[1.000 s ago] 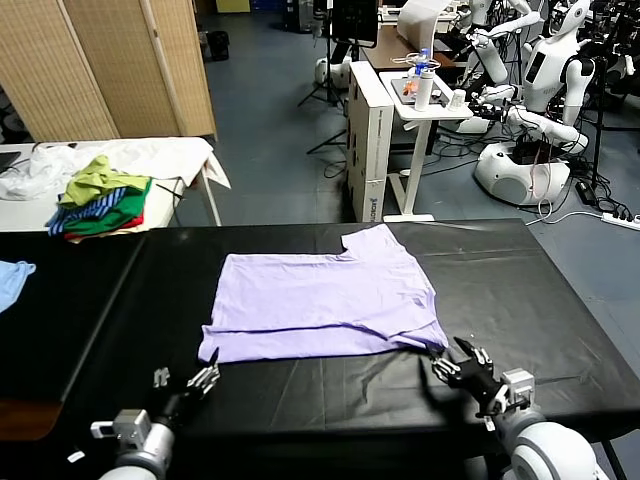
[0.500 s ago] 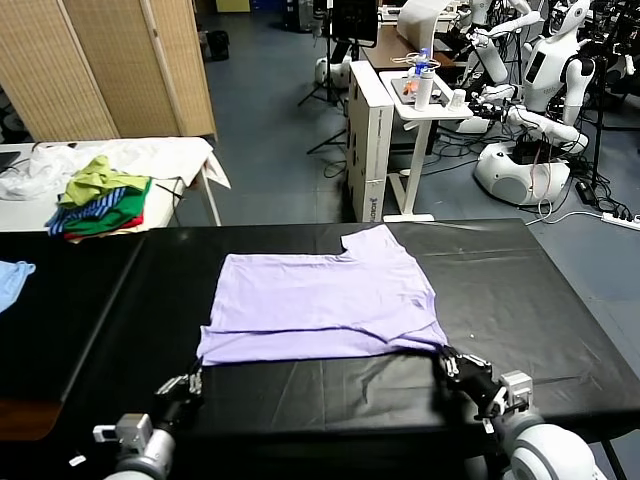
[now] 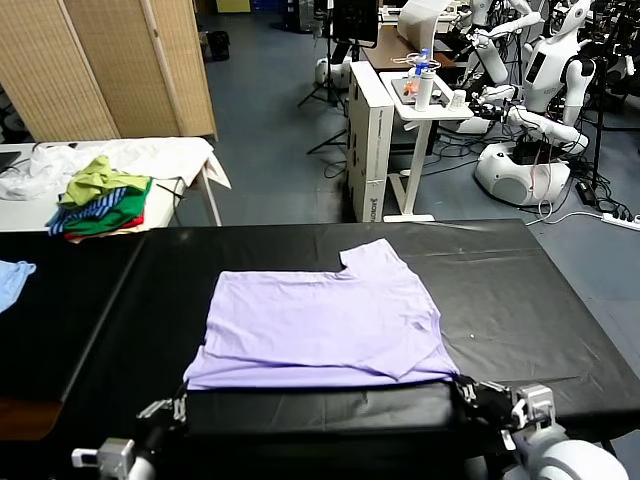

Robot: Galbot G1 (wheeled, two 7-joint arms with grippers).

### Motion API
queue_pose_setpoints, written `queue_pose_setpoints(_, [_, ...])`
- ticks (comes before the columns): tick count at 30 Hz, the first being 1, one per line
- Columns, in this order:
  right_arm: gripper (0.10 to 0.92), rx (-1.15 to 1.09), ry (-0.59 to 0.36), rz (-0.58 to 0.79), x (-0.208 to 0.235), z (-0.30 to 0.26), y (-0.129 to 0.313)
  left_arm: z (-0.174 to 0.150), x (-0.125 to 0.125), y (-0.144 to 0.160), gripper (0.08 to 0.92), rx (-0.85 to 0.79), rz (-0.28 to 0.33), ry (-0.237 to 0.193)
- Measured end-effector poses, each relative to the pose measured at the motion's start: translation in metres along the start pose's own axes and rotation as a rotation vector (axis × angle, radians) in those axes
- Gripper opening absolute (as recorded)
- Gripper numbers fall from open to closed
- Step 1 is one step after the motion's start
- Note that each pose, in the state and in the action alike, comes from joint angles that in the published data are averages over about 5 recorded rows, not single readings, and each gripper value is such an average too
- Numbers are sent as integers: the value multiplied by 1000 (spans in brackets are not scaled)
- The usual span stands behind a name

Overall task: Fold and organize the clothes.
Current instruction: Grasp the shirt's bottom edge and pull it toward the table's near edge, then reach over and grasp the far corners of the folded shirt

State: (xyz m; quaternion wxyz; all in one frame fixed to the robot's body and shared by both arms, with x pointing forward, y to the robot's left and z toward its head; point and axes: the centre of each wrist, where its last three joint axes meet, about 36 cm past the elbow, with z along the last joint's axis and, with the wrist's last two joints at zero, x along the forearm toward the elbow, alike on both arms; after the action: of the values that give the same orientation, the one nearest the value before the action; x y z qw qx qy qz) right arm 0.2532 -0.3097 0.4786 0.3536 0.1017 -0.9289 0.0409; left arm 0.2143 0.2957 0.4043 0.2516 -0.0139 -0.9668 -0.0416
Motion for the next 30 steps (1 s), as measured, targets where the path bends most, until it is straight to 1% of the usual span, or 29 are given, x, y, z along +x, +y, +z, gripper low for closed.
queue_pose_setpoints(3, [390,8,13,-10,6,-1,4,0,6,-1,150,-1,-8,22])
queue_pose_setpoints(4, [466,12,17,-13,9,-1,5,0,8,-1,174,1,-13,31])
queue_pose_setpoints(5, [522,15,21,-15,11,-2,6,0,10,-2,198,3,-19,41])
queue_pose_setpoints(6, [579,18,24,-18,12,-2,7,0,12,-4,240,5,-26,50])
queue_pose_setpoints(7, [655,22,27,-20,14,-3,8,-1,14,-5,302,8,-33,59])
queue_pose_setpoints(8, [712,25,28,-24,16,-4,9,-1,17,-6,357,11,-40,66])
queue_pose_setpoints(10, [818,28,24,-32,20,-7,10,-3,21,-9,471,19,-54,78])
queue_pose_setpoints(11, [855,28,18,-39,22,-9,10,-4,24,-11,528,23,-61,83])
queue_pose_setpoints(13, [894,21,-2,-51,25,-16,10,-7,29,-13,642,30,-73,93])
queue_pose_setpoints(15, [903,10,-35,-62,28,-23,9,-11,35,-16,765,35,-84,105])
queue_pose_setpoints(16, [905,6,-56,-66,29,-28,8,-13,38,-16,813,37,-88,110])
queue_pose_setpoints(18, [906,4,-104,-68,28,-36,4,-19,43,-17,878,40,-91,109])
queue_pose_setpoints(20, [907,8,-151,-62,24,-44,1,-27,47,-18,898,41,-91,91])
queue_pose_setpoints(24, [907,12,-218,-18,3,-60,-9,-46,49,-14,906,51,-88,34])
queue_pose_setpoints(27, [907,2,-238,17,-25,-75,-17,-56,44,-8,907,86,-86,-8])
queue_pose_setpoints(30, [907,-1,-236,26,-57,-91,-21,-66,32,-1,907,139,-80,-62])
